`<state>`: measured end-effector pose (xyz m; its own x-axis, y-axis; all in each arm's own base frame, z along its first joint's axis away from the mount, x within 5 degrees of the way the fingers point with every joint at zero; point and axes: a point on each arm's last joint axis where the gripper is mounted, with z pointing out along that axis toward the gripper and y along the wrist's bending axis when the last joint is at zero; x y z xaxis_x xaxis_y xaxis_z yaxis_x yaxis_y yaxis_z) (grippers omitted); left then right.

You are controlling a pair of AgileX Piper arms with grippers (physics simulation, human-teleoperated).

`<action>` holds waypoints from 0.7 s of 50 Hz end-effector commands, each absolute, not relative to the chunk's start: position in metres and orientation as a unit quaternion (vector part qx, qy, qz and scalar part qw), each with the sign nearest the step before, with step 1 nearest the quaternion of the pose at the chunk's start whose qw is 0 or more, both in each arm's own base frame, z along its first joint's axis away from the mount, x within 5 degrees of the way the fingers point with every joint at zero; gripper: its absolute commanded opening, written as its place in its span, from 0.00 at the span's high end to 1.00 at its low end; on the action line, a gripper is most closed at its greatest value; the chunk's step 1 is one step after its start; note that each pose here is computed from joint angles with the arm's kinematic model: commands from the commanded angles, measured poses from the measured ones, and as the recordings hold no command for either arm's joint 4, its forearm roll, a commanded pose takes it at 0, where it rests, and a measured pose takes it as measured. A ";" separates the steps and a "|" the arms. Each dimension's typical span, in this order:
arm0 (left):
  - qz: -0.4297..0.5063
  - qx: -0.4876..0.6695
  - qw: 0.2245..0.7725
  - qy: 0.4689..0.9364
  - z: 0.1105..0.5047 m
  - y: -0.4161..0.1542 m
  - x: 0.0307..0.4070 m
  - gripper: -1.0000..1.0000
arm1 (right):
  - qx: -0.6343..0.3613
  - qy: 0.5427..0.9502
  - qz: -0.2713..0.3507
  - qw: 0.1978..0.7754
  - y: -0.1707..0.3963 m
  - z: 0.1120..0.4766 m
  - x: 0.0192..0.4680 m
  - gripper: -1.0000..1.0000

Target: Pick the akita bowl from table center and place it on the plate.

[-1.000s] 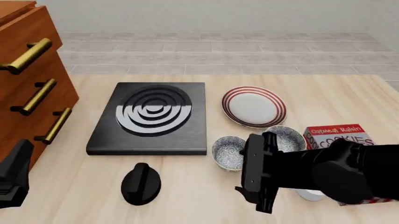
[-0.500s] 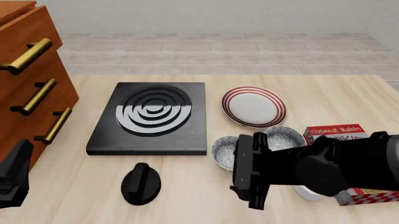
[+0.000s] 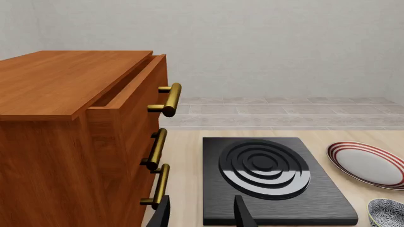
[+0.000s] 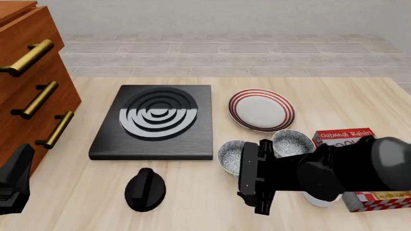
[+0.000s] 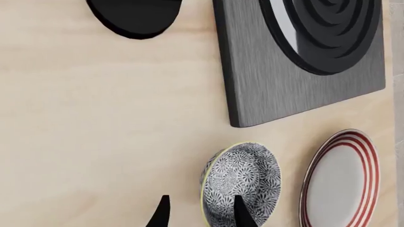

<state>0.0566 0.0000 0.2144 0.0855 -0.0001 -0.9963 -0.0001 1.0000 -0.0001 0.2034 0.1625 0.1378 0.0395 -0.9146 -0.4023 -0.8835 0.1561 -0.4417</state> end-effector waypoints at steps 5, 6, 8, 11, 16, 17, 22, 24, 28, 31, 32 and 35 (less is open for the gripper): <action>0.000 0.000 0.737 0.676 0.214 0.000 0.057 0.00 | -0.644 0.698 -0.030 0.311 0.160 0.126 0.211 0.00; 0.000 0.000 0.737 0.676 0.214 0.000 0.057 0.00 | -0.647 0.695 -0.031 0.311 0.159 0.124 0.210 0.00; 0.000 0.000 0.737 0.676 0.214 0.000 0.057 0.00 | -0.646 0.697 -0.030 0.309 0.160 0.123 0.210 0.00; 0.000 0.000 0.737 0.676 0.214 0.000 0.057 0.00 | -0.647 0.696 -0.030 0.310 0.161 0.122 0.211 0.00; 0.000 0.000 0.737 0.676 0.214 0.000 0.057 0.00 | -0.645 0.698 -0.024 0.311 0.166 0.121 0.211 0.00; 0.000 0.000 0.737 0.676 0.214 0.000 0.057 0.00 | -0.642 0.701 -0.024 0.309 0.166 0.121 0.212 0.00; 0.000 0.000 0.737 0.676 0.214 0.000 0.057 0.00 | -0.643 0.700 -0.025 0.310 0.167 0.119 0.213 0.00; 0.000 0.000 0.737 0.676 0.214 0.000 0.057 0.00 | -0.643 0.700 -0.025 0.310 0.167 0.119 0.214 0.00; 0.000 0.000 0.737 0.676 0.214 0.000 0.057 0.00 | -0.645 0.698 -0.025 0.310 0.167 0.119 0.214 0.00; 0.000 0.000 0.737 0.676 0.214 0.000 0.057 0.00 | -0.646 0.697 -0.026 0.310 0.168 0.118 0.215 0.00; 0.000 0.000 0.737 0.676 0.214 0.000 0.057 0.00 | -0.646 0.697 -0.025 0.310 0.168 0.118 0.215 0.00; 0.000 0.000 0.737 0.676 0.214 0.000 0.057 0.00 | -0.652 0.692 -0.025 0.310 0.170 0.117 0.212 0.00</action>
